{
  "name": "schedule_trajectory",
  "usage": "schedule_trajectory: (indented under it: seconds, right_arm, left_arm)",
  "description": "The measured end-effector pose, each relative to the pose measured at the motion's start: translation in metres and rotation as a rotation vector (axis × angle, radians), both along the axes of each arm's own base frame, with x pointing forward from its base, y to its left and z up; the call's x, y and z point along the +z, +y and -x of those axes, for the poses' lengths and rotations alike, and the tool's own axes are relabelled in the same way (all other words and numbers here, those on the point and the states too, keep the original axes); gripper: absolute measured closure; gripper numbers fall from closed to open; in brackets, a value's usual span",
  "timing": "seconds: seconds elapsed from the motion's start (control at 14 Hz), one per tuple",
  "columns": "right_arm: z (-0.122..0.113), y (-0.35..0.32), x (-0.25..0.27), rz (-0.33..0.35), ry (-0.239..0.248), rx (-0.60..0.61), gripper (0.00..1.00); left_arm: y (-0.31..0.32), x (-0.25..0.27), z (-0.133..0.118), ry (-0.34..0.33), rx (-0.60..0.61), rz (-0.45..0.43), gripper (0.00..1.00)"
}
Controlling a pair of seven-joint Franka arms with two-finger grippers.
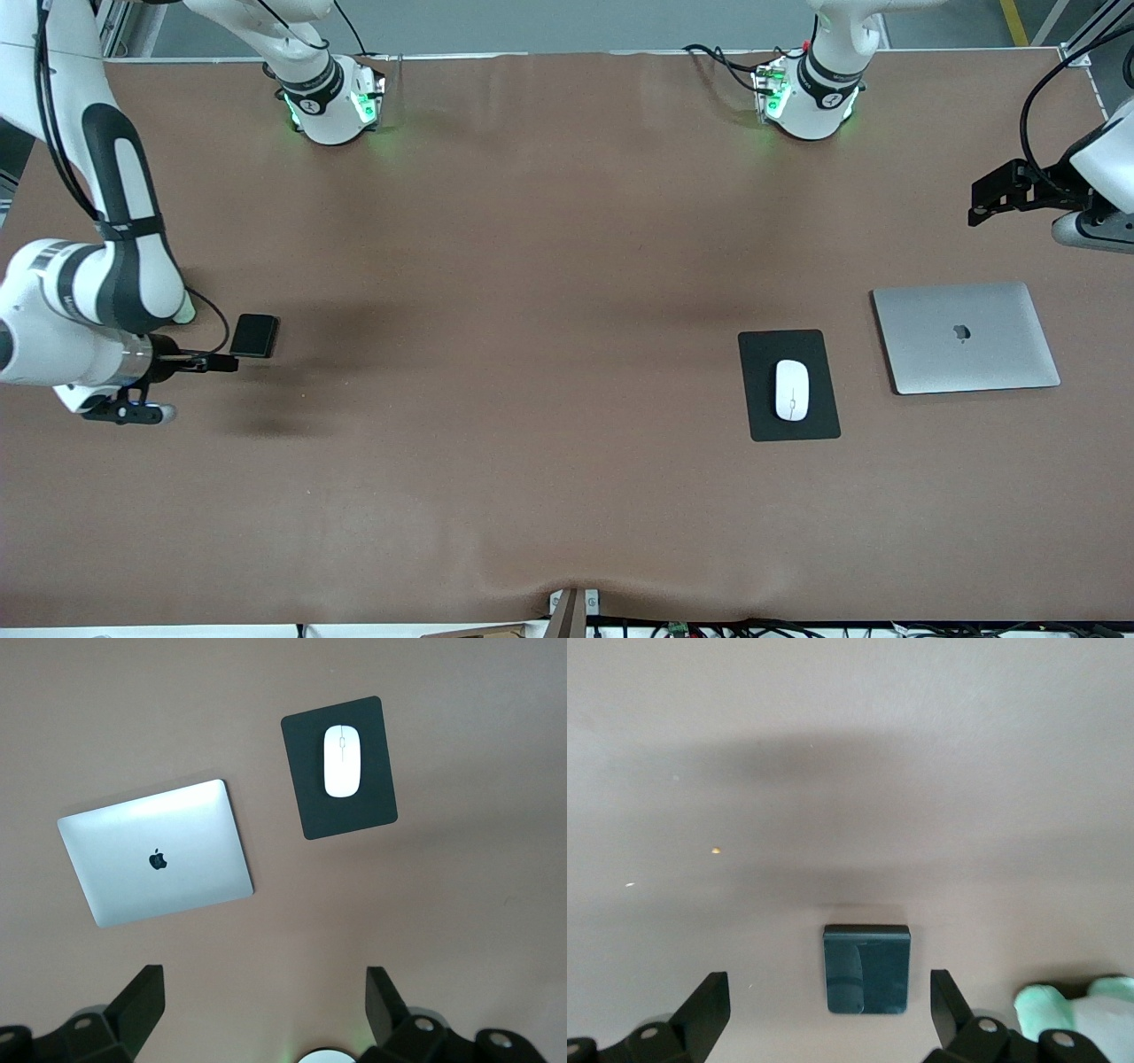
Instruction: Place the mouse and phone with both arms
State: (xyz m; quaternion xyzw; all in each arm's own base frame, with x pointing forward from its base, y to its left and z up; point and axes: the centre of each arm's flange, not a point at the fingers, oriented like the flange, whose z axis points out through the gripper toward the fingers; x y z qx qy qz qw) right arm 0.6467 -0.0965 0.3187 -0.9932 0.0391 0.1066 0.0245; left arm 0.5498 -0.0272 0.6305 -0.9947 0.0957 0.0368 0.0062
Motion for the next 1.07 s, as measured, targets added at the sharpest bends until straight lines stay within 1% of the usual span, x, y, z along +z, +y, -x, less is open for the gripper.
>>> schedule_trajectory:
  seconds: [0.14,0.29,0.36,0.5,0.71,0.79,0.93,1.07]
  right_arm:
    - [-0.012,0.001,0.058,-0.008,0.017,0.009,0.0]
    - [-0.018,0.001,0.11,-0.007,-0.004,0.015,0.0]
    - [-0.019,-0.001,0.128,-0.005,-0.012,0.014,0.0]
    - [-0.019,-0.005,0.146,-0.005,-0.011,0.009,0.0]
    - [-0.015,-0.002,0.176,-0.01,0.007,0.015,0.0]
    - [-0.013,-0.001,0.191,-0.01,0.004,0.018,0.0]
    - [-0.004,0.002,0.224,-0.01,-0.015,0.023,0.0]
    - [0.009,0.006,0.256,-0.012,-0.035,0.028,0.0]
  left_arm:
    - [0.0,0.0,0.0,0.0,0.001,0.0,0.0]
    - [0.001,0.0,0.0,-0.001,0.002,0.0,0.0]
    - [0.001,0.0,0.0,-0.001,0.001,0.0,0.0]
    - [0.001,0.0,0.0,-0.001,0.001,0.0,0.0]
    - [0.001,0.001,0.0,-0.002,0.001,0.0,0.0]
    - [0.001,0.001,0.0,-0.002,0.002,0.0,0.0]
    - [0.002,0.001,0.0,-0.002,0.003,0.0,0.0]
    - [0.002,0.001,0.0,-0.002,0.004,0.0,0.0]
